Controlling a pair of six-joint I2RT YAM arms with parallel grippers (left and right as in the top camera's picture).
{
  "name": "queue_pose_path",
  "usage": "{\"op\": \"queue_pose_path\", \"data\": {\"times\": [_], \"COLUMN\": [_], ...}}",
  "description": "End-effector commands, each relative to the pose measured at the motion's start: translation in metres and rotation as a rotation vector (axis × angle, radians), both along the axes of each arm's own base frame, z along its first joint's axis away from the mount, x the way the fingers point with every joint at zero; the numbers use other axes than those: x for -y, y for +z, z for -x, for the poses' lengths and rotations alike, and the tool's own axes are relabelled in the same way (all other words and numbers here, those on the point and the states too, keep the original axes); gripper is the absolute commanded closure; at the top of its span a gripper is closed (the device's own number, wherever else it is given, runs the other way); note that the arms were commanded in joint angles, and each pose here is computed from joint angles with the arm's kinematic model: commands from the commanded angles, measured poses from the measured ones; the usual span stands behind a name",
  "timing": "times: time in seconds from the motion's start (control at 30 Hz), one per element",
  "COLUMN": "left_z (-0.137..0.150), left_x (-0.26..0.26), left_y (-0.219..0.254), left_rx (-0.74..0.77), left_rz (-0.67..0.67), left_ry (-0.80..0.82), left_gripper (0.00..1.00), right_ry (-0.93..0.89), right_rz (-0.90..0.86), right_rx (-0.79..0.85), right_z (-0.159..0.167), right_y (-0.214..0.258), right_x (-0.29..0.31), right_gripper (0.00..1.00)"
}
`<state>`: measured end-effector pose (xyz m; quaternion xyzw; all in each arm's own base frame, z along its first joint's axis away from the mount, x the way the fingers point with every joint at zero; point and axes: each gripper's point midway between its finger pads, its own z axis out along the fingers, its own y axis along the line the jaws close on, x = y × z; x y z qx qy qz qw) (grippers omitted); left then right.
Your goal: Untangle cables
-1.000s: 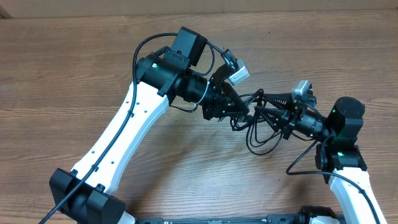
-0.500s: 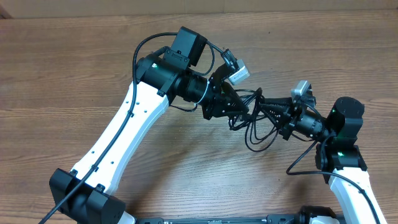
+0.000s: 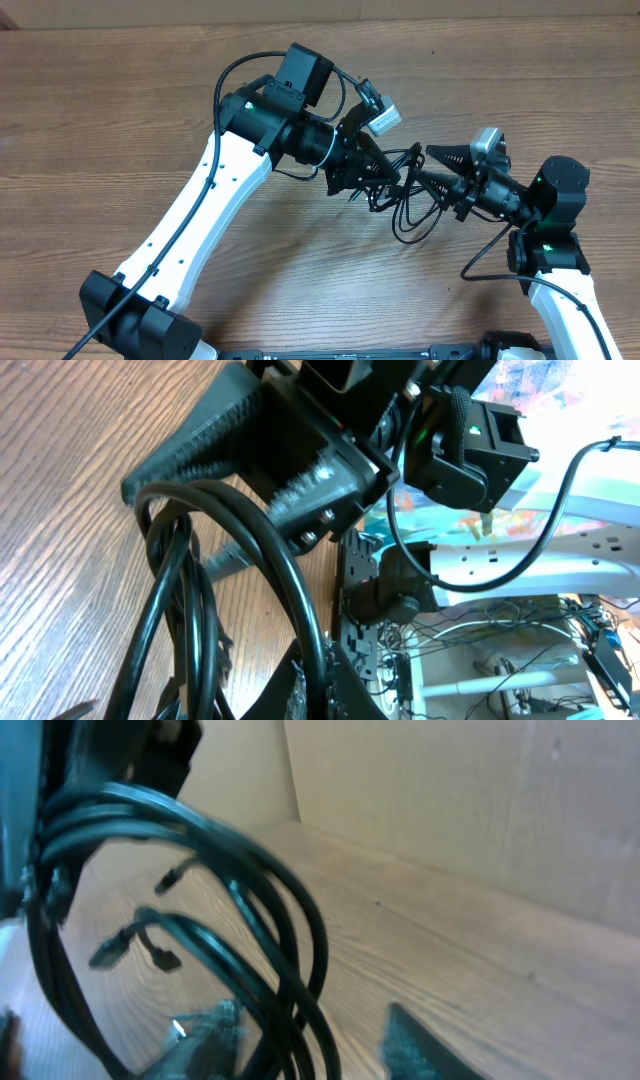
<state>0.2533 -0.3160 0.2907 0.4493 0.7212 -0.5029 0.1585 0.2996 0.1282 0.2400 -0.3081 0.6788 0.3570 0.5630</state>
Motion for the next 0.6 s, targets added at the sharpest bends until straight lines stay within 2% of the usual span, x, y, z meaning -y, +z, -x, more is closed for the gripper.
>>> {"op": "queue_pose_path", "data": {"times": [0.0,0.1,0.17,0.2,0.23,0.3,0.5,0.57], "left_z": [0.0133,0.0187,0.0190,0.0185,0.0176,0.0170,0.0167,0.0160], "left_x": [0.0063,0.0107,0.0114,0.0116,0.0121,0.0132,0.0131,0.0133], "left_y": [0.0229,0.0229,0.0232,0.0235,0.0241,0.0251,0.0252,0.0252], "left_rx": [0.019,0.020,0.023,0.024,0.022,0.024,0.017,0.021], "left_rz": [0.049,0.050,0.052,0.053,0.054,0.059,0.056,0.057], "left_ry": [-0.030,-0.048,-0.049,-0.048,-0.044,-0.043,-0.038,-0.037], "left_gripper": [0.96,0.96,0.96,0.96,0.96,0.96,0.96,0.96], "right_ry": [-0.004,-0.004,-0.004,-0.004,-0.004,-0.003,-0.001,-0.001], "right_rz": [0.003,0.003,0.003,0.003,0.003,0.002,0.001,0.001], "right_rx": [0.031,0.038,0.036,0.033,0.032,0.025,0.014,0.011], "right_z": [-0.0025,-0.0027,-0.0026,-0.0025,-0.0024,-0.0022,-0.0014,-0.0014], "right_y": [0.0082,0.0092,0.0091,0.0087,0.0084,0.0074,0.0056,0.0053], "right_x": [0.0010,0.0009,0.0009,0.0009,0.0009,0.0008,0.0006,0.0006], "right_gripper": [0.70,0.82,0.82,0.74,0.57,0.52,0.85,0.91]}}
